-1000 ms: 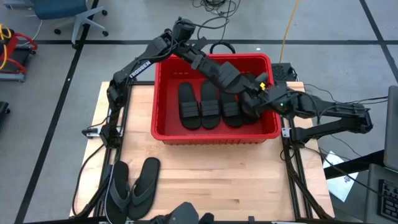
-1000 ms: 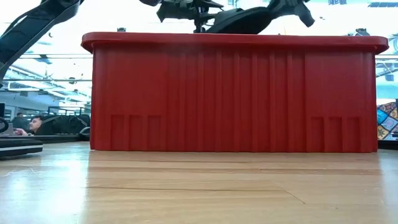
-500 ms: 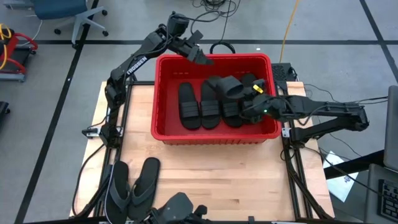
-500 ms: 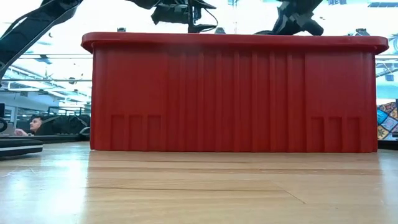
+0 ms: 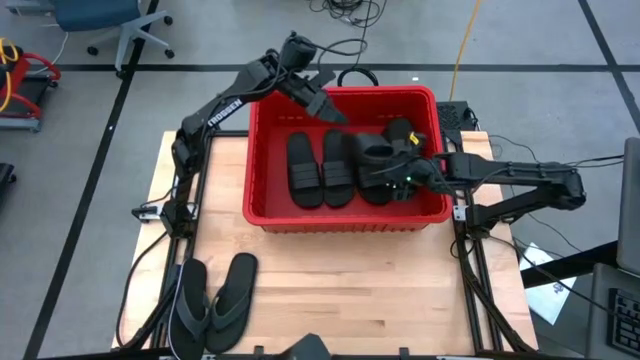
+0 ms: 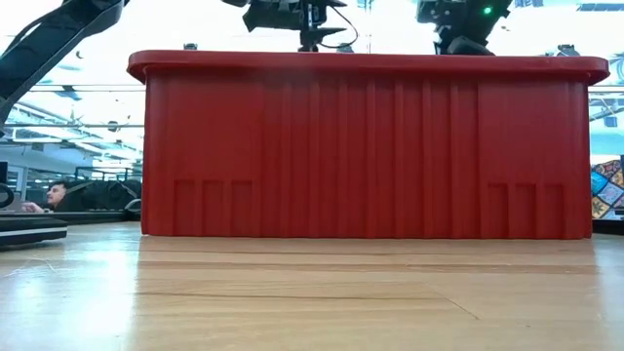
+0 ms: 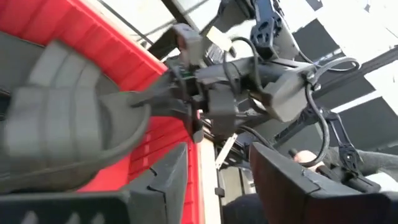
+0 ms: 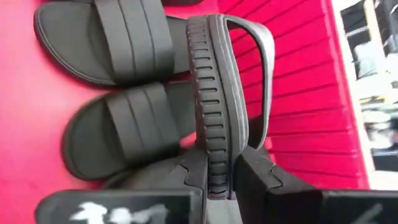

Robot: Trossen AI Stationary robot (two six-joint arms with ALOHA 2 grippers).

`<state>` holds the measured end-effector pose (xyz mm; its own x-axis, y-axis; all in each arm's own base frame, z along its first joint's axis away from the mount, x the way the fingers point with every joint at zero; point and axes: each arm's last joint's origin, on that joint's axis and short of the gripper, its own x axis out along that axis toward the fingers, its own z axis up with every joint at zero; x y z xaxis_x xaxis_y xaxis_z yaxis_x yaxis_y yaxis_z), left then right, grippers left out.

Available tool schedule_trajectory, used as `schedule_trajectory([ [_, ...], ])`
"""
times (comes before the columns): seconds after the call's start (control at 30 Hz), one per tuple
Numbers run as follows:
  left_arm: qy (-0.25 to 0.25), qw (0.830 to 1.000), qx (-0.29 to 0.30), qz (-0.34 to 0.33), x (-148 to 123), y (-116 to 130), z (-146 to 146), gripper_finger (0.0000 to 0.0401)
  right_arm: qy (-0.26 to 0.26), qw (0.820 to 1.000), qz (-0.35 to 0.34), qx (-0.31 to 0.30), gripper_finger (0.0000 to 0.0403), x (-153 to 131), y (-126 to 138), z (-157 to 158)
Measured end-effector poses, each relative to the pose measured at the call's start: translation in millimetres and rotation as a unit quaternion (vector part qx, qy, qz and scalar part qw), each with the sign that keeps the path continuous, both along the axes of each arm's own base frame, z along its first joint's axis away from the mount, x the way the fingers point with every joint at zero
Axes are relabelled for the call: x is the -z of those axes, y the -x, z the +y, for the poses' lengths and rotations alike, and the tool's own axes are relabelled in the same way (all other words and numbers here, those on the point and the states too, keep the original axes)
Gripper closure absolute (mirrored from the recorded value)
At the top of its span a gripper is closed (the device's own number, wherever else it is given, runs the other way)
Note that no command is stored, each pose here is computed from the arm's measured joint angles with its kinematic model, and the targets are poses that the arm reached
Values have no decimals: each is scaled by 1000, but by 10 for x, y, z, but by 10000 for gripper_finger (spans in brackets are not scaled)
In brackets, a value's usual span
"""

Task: Pick and place slides into bin
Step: Put the black slide into the red bin

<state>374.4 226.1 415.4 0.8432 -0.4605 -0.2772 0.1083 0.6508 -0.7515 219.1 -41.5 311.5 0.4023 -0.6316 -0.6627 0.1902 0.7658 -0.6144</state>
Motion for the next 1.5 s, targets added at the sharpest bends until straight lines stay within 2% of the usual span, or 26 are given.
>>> schedule_trajectory([
  [0.23, -12, 1000, 27, 7, 38, -54, -145, 266, -28, 998, -15, 54, 366, 137, -138, -16],
  [0.33, -12, 999, 34, 18, 66, -43, -173, 275, 0, 997, -2, 71, 366, 136, -186, -24],
  [0.53, -19, 998, 44, 32, 113, -1, -179, 281, 53, 995, 50, 63, 366, 35, -310, -57],
  [0.63, -19, 998, 44, 33, 115, 6, -172, 281, 56, 993, 81, 58, 366, 17, -330, -91],
  [0.9, -25, 998, 46, 30, 117, 8, -172, 281, -37, 993, 109, 35, 367, 113, -319, -82],
  [1.17, -29, 998, 48, 28, 118, 8, -172, 281, -142, 986, 85, 27, 363, 142, -315, -49],
  [1.37, -29, 998, 48, 28, 118, 8, -172, 281, -207, 975, 79, 35, 273, 159, -286, -131],
  [1.5, -21, 998, 58, 22, 113, 10, -179, 281, -240, 967, 80, 28, 231, 167, -270, -159],
])
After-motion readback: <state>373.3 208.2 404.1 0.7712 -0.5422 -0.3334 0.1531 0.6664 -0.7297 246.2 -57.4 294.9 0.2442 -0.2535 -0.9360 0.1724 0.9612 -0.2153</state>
